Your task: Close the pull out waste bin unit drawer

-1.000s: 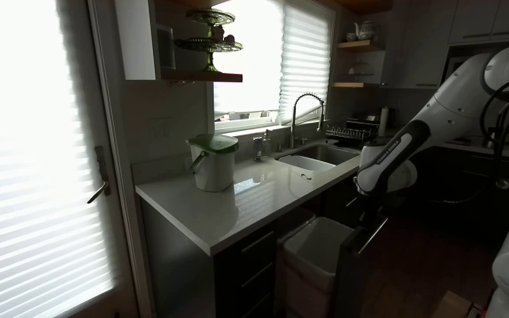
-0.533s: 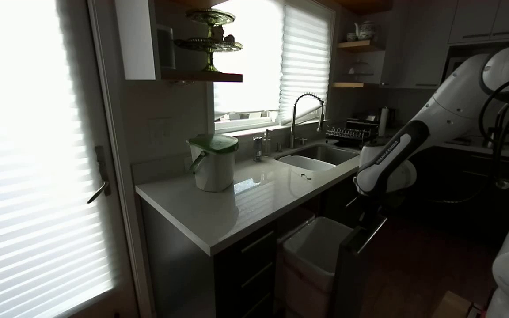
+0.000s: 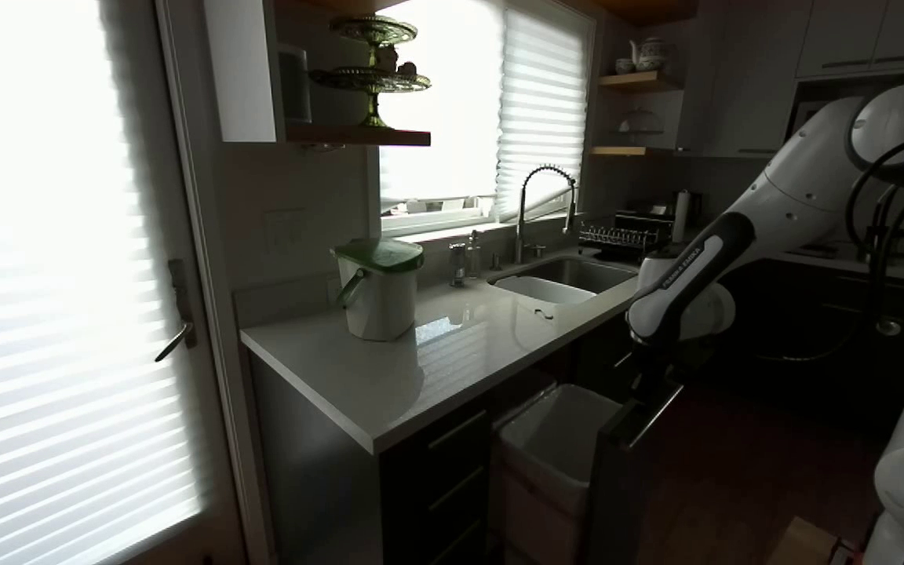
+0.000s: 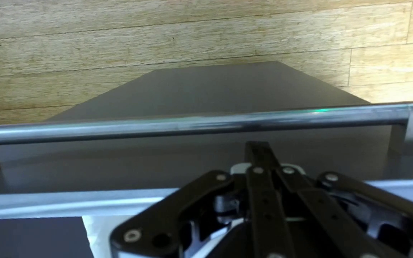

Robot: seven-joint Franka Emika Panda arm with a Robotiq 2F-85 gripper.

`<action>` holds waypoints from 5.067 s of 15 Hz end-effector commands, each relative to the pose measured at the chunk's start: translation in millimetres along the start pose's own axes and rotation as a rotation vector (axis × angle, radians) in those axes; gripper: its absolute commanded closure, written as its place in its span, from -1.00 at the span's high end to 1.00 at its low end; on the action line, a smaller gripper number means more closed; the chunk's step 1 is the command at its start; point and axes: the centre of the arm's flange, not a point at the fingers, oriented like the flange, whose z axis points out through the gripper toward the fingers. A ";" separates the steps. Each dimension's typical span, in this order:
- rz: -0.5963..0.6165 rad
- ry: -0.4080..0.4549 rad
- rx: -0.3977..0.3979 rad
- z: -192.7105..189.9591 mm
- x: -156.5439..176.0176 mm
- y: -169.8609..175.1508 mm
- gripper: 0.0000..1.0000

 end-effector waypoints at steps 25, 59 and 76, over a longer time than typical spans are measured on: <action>-0.024 0.589 0.239 47.5 144.0 14.9 -1.00; -0.109 0.469 0.252 -10.6 53.9 31.6 -0.37; 0.058 0.148 0.211 -172.5 -47.8 31.6 1.00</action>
